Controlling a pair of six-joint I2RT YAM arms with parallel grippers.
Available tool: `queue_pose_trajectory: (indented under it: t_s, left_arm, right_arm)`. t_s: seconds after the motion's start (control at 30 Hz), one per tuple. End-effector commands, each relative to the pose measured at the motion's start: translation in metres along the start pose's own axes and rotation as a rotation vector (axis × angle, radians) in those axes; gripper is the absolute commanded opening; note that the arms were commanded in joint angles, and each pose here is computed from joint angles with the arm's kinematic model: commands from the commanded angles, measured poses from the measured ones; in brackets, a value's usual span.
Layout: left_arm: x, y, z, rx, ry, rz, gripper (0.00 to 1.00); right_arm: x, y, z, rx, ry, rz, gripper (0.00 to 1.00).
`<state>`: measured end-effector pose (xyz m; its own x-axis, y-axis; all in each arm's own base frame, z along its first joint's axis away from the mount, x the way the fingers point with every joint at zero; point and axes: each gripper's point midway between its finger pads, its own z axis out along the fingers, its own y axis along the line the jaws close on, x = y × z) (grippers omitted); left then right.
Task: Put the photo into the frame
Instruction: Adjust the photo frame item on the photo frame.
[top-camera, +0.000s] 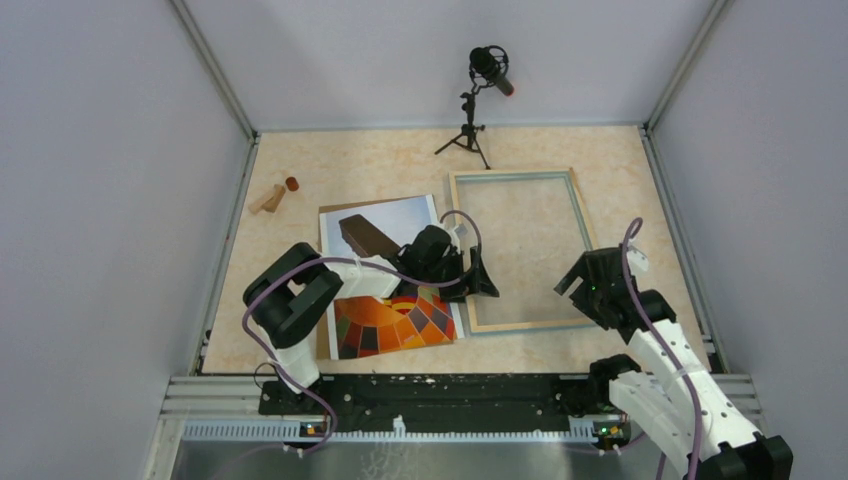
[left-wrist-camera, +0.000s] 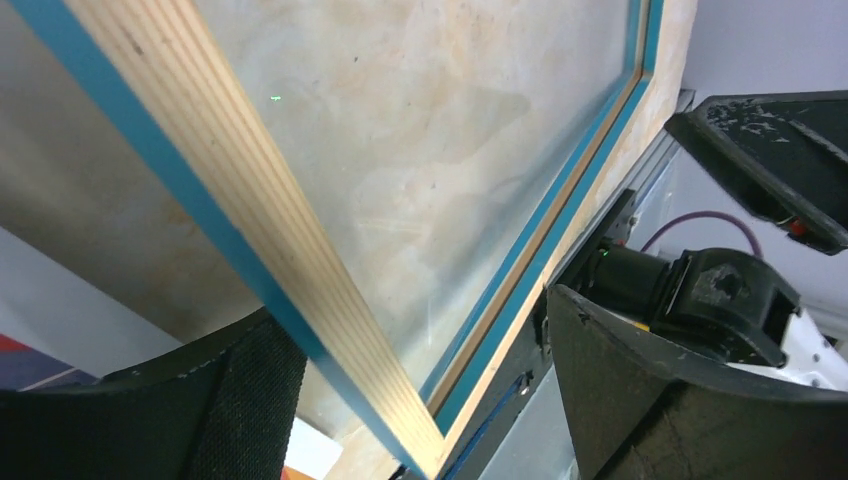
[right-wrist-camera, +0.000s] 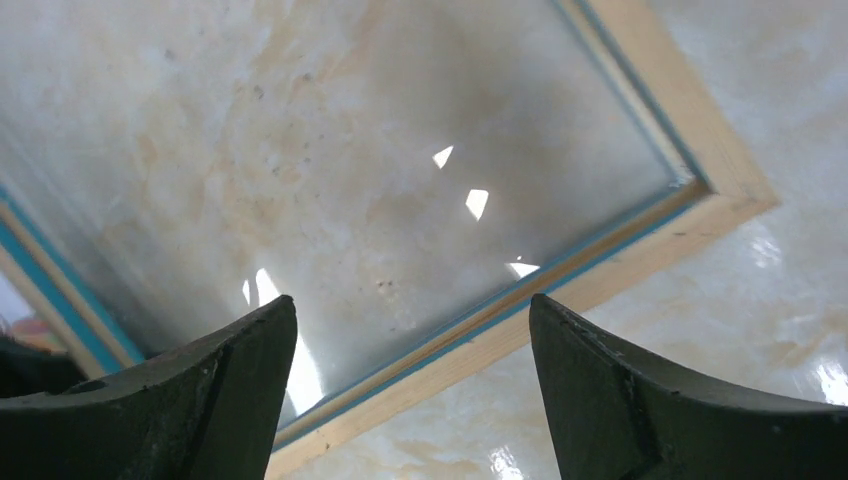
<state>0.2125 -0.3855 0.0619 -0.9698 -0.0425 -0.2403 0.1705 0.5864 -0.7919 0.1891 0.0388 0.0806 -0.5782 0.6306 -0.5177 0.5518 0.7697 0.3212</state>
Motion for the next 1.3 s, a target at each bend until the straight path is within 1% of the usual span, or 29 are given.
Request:
queue_pose_trajectory:
  t_s: [0.0, 0.03, 0.07, 0.17, 0.23, 0.3, 0.37, 0.5, 0.63, 0.7, 0.77, 0.8, 0.87, 0.97, 1.07, 1.17, 1.27]
  left_arm:
    - [-0.004, -0.025, -0.008, 0.126, -0.030, 0.100, 0.86]
    - [-0.006, -0.029, -0.011, 0.161, -0.043, 0.110, 0.85]
    - [-0.008, -0.036, -0.014, 0.213, -0.053, 0.120, 0.84]
    - [-0.014, -0.053, -0.030, 0.372, -0.091, 0.123, 0.82]
    - [-0.019, -0.060, -0.038, 0.432, -0.122, 0.125, 0.81]
    - [-0.023, -0.063, -0.040, 0.453, -0.128, 0.119, 0.81]
    - [-0.025, -0.067, -0.041, 0.480, -0.127, 0.105, 0.81]
    - [-0.025, -0.078, -0.045, 0.549, -0.117, 0.074, 0.79]
    - [-0.025, -0.082, -0.049, 0.568, -0.122, 0.073, 0.78]
    - [-0.025, -0.081, -0.049, 0.556, -0.122, 0.074, 0.78]
    - [-0.026, -0.081, -0.050, 0.554, -0.126, 0.077, 0.78]
    - [-0.025, -0.081, -0.050, 0.552, -0.125, 0.078, 0.78]
    - [-0.025, -0.080, -0.049, 0.545, -0.126, 0.078, 0.77]
    - [-0.027, -0.078, -0.047, 0.545, -0.126, 0.076, 0.77]
    - [-0.029, -0.077, -0.047, 0.580, -0.121, 0.050, 0.75]
    - [-0.033, -0.078, -0.047, 0.614, -0.109, 0.021, 0.70]
    - [-0.037, -0.074, -0.044, 0.604, -0.094, 0.001, 0.66]
  right_arm:
    - [-0.007, 0.064, -0.020, -0.325, 0.035, -0.245, 0.84]
    - [-0.001, 0.073, -0.024, -0.386, 0.060, -0.262, 0.84]
    - [0.002, 0.076, -0.025, -0.410, 0.076, -0.261, 0.85]
    - [0.013, 0.076, -0.022, -0.425, 0.119, -0.227, 0.85]
    - [0.021, 0.072, -0.019, -0.409, 0.151, -0.173, 0.84]
    - [0.027, 0.066, -0.019, -0.368, 0.181, -0.082, 0.83]
    - [0.033, 0.056, -0.019, -0.310, 0.213, 0.046, 0.82]
    - [0.057, 0.046, -0.017, -0.274, 0.301, 0.238, 0.79]
    - [0.065, 0.032, -0.011, -0.199, 0.310, 0.335, 0.76]
    - [0.065, 0.034, -0.010, -0.216, 0.309, 0.384, 0.73]
    - [0.068, 0.036, -0.010, -0.225, 0.324, 0.432, 0.68]
    - [0.066, 0.038, -0.012, -0.236, 0.318, 0.432, 0.66]
    - [0.058, 0.037, -0.017, -0.234, 0.284, 0.390, 0.66]
    - [0.038, 0.041, -0.026, -0.243, 0.214, 0.245, 0.72]
    - [0.039, 0.061, -0.030, -0.343, 0.250, 0.110, 0.76]
    - [0.043, 0.075, -0.031, -0.412, 0.291, 0.022, 0.77]
    - [0.035, 0.089, -0.035, -0.468, 0.281, -0.039, 0.77]
